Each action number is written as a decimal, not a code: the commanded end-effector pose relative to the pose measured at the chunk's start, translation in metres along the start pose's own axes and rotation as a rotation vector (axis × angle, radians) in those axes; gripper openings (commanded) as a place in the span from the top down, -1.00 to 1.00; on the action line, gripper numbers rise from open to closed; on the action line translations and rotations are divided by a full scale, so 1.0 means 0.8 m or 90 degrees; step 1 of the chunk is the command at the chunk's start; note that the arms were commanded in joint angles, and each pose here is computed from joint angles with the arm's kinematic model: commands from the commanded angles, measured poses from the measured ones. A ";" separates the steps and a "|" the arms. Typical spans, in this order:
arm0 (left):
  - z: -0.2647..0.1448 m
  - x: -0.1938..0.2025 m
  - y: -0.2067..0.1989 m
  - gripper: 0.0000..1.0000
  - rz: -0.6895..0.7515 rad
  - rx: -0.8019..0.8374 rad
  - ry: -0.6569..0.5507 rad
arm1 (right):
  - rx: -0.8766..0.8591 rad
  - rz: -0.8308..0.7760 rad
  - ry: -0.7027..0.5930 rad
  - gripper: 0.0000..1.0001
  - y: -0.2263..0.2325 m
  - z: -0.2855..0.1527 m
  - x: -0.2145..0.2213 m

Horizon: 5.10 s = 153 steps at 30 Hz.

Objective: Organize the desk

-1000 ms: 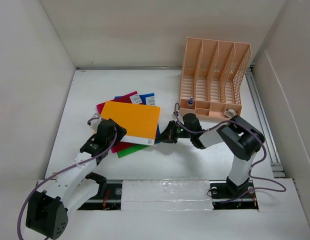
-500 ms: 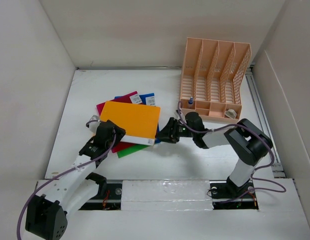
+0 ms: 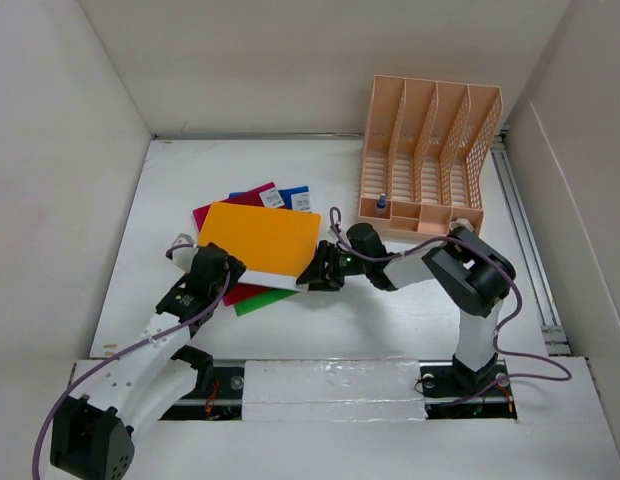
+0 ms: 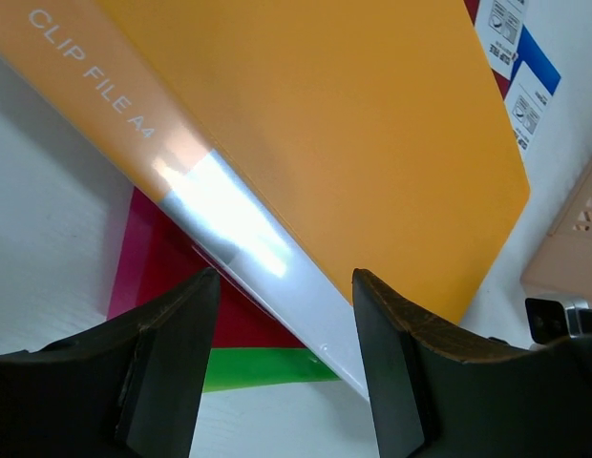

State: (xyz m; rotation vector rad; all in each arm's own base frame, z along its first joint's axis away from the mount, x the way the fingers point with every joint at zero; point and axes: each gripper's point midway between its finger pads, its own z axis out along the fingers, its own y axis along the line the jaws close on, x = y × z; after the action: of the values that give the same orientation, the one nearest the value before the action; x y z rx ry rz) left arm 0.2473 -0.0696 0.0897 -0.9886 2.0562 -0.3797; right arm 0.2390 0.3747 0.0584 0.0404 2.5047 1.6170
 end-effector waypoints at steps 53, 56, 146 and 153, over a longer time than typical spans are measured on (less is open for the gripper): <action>0.038 0.042 0.014 0.80 -0.013 0.028 0.040 | 0.165 -0.083 -0.119 -0.04 -0.045 -0.138 0.020; 0.038 0.041 0.018 0.99 -0.007 0.025 0.034 | 0.177 -0.116 -0.120 -0.05 -0.030 -0.137 0.025; -0.071 0.028 -0.191 -0.67 0.078 0.421 0.186 | 0.385 -0.652 -0.400 1.00 0.179 -0.121 0.027; -0.036 0.042 -0.197 -0.80 0.042 0.400 0.208 | 0.365 -0.653 -0.395 1.00 0.181 -0.118 0.031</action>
State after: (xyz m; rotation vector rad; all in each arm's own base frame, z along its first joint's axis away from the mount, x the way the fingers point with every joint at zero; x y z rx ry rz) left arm 0.2807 -0.1861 0.1484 -0.5145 2.1547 -1.0062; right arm 0.1907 0.3415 0.1979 -0.5820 1.9039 0.2501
